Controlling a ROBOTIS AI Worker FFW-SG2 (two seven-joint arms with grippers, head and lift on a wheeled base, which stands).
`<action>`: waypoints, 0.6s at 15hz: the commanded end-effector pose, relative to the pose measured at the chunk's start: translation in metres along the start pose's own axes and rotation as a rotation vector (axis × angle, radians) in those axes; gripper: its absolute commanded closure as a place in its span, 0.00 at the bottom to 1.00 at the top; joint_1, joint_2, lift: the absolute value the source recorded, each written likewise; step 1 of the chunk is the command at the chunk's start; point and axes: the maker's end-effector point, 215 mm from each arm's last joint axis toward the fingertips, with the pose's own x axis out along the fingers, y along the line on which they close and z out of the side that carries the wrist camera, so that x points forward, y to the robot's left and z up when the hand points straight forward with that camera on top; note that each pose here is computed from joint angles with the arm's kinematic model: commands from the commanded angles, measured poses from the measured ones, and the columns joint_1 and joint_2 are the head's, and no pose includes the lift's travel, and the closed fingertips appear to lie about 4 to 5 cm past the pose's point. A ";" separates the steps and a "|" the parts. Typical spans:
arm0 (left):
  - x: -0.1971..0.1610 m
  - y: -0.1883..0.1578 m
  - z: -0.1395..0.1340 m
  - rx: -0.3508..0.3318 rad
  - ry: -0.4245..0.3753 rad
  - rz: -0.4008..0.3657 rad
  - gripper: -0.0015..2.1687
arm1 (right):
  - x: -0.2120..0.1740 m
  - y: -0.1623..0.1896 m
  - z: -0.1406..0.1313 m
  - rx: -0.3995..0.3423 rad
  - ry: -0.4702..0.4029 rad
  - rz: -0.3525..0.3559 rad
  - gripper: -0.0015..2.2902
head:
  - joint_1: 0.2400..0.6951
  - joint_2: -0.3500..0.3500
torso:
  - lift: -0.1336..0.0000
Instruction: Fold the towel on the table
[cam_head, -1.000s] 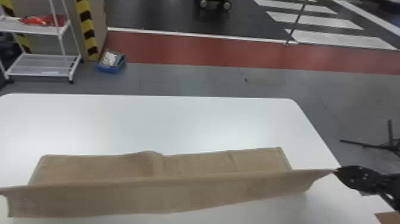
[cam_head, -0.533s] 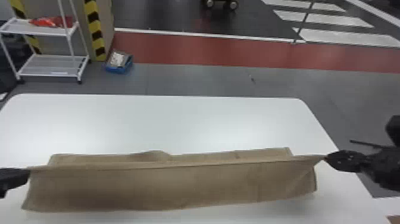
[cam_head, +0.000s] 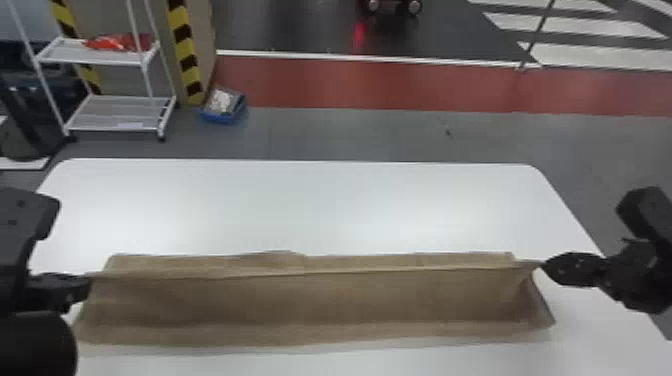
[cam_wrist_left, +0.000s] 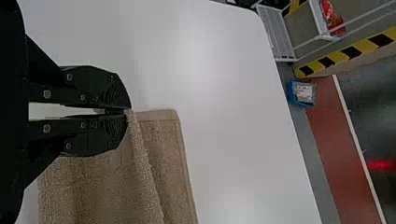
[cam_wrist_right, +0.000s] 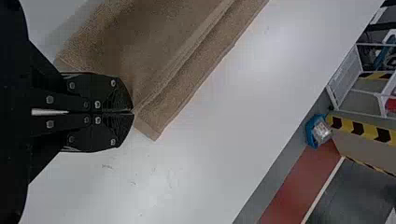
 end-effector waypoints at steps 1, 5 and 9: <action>0.010 -0.010 -0.009 0.001 0.006 -0.004 0.00 | 0.014 -0.006 -0.012 0.062 0.039 -0.081 0.12 | 1.00 0.38 | 0.14; 0.013 -0.008 0.005 0.036 -0.075 0.052 0.01 | 0.023 -0.031 -0.012 0.067 0.034 -0.253 0.03 | 1.00 0.34 | 0.14; 0.007 -0.007 0.004 0.038 -0.102 0.063 0.01 | 0.020 -0.024 -0.014 0.055 0.019 -0.264 0.04 | 1.00 0.33 | 0.14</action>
